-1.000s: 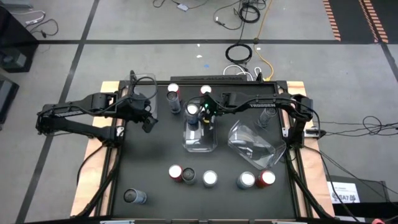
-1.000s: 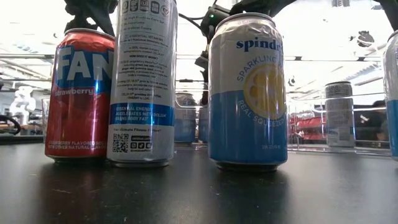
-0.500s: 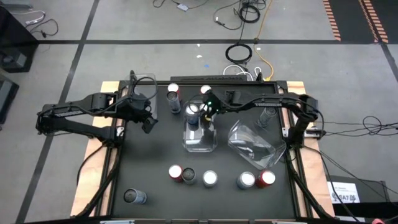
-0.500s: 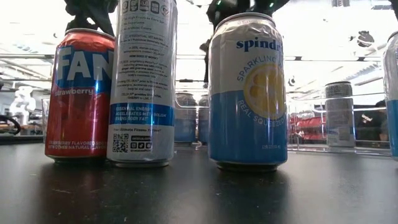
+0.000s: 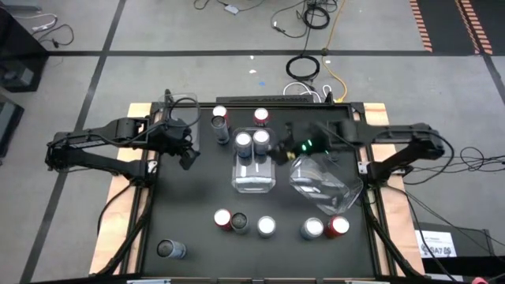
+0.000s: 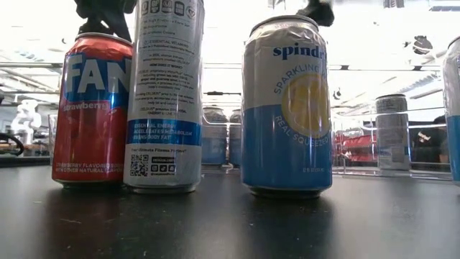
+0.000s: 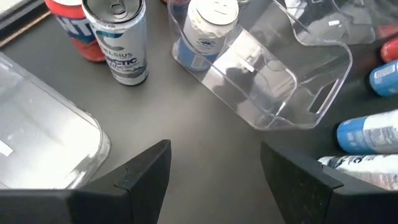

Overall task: Sort soda cans
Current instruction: Put the left blue-white soda can into the center transparent bin

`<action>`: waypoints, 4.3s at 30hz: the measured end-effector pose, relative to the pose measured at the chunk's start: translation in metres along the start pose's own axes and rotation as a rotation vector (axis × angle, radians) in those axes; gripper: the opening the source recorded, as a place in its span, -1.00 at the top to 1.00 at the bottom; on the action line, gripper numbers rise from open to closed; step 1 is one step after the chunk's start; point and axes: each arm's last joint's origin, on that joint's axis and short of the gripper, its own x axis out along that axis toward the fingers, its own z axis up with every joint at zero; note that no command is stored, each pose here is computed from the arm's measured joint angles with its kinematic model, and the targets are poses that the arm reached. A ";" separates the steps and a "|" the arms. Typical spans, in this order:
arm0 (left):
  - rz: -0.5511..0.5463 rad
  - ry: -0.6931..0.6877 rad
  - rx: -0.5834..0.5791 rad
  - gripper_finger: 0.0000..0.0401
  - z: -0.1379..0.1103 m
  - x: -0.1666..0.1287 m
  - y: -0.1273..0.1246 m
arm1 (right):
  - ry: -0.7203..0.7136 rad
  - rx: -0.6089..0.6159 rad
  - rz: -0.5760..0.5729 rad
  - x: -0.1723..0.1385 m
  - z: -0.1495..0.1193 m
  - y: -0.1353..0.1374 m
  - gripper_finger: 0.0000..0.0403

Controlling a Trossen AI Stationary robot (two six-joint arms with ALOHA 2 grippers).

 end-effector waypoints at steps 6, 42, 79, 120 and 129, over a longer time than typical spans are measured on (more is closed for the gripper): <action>0.000 0.000 0.075 -0.29 0.000 0.000 0.000 | 0.096 0.171 -0.076 -0.006 -0.059 0.023 -0.93; 0.005 0.009 0.134 -0.29 -0.001 0.000 0.001 | 0.497 0.067 -0.491 0.113 -0.185 0.107 -0.93; 0.015 0.027 0.135 -0.29 -0.003 0.000 0.002 | 0.156 0.140 -0.366 0.025 -0.065 0.085 -0.46; 0.044 0.020 0.161 -0.29 -0.003 0.000 0.003 | 0.255 0.236 -0.551 0.233 0.001 0.001 -0.55; 0.043 0.021 0.156 -0.29 -0.003 0.000 0.003 | 0.212 0.243 -0.548 0.236 0.002 0.002 -0.56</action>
